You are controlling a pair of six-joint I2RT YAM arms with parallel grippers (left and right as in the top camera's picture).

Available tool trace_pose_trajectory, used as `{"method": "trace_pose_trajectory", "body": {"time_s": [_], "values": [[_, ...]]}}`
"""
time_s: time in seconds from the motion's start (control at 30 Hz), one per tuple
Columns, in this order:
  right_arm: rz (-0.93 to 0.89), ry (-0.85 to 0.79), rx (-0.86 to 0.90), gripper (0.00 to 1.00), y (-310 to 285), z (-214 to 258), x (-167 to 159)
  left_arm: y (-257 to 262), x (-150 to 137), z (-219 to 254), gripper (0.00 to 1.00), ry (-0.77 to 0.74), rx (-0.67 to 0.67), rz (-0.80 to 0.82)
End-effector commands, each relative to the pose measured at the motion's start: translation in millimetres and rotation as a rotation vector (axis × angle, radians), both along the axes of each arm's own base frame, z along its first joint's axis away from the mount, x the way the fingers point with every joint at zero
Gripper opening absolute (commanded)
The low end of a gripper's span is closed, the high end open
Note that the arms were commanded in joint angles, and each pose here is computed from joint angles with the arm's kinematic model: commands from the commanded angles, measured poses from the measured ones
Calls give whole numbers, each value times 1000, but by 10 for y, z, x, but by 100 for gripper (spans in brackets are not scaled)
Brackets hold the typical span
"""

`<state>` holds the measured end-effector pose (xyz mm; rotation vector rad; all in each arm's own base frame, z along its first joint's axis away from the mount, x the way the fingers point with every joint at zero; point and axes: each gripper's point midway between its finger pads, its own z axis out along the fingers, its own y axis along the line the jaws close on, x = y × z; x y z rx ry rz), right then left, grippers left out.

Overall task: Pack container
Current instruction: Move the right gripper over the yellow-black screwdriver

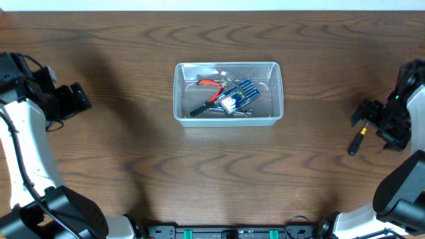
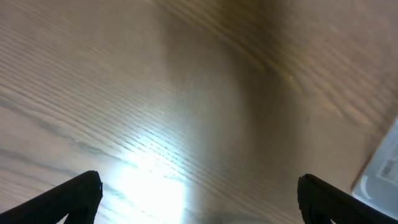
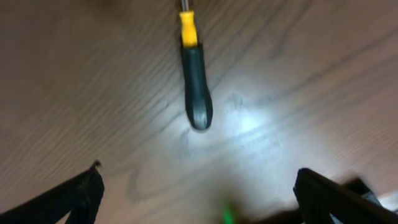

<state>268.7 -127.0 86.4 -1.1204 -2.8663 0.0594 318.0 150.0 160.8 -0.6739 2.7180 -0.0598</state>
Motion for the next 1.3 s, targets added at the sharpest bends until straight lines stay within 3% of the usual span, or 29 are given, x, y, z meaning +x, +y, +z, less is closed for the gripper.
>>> {"method": "trace_pose_trajectory", "body": {"time_s": [0.0,0.5,1.27], "values": [[1,-1,1,99,-7,-141,-43,-50,-57,-149,98,26,-27,2],[67,-135,-75,99,-92,-744,94,-53,-63,-184,98,29,-29,2],[63,-196,-108,98,-120,-916,141,-55,-64,-185,98,29,-29,2]]}}
